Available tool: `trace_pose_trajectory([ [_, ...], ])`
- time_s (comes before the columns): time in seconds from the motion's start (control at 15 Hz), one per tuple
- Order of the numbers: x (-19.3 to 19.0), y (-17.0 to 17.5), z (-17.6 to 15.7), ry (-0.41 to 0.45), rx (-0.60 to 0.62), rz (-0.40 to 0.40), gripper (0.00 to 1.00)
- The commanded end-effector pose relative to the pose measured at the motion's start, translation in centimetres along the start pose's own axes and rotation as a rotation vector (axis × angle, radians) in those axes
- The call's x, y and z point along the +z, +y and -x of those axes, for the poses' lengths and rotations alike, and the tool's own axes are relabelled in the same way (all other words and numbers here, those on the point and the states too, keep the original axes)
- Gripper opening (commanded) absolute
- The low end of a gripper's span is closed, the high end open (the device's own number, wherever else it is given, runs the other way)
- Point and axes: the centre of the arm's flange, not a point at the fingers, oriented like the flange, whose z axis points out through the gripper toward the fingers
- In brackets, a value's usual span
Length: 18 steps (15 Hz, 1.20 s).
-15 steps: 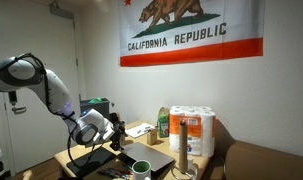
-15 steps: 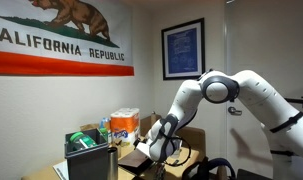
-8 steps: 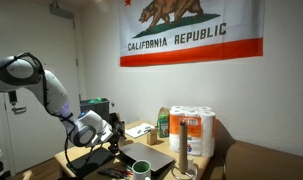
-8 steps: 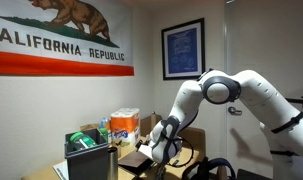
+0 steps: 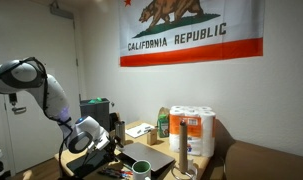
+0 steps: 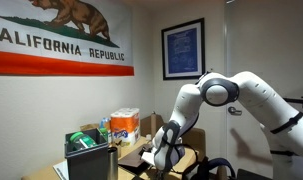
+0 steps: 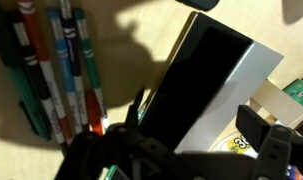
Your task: Flip open the laptop
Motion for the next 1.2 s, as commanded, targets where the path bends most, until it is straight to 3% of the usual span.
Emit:
trace_pose_trajectory([
  [0.0,2.6,-0.1,0.8,-0.002,0.026,-0.028,1.00],
  [0.53,4.5,-5.6,1.3,0.036,0.008,-0.141,1.00],
  [1.13,6.6,-7.5,0.9,0.055,0.037,-0.198,1.00],
])
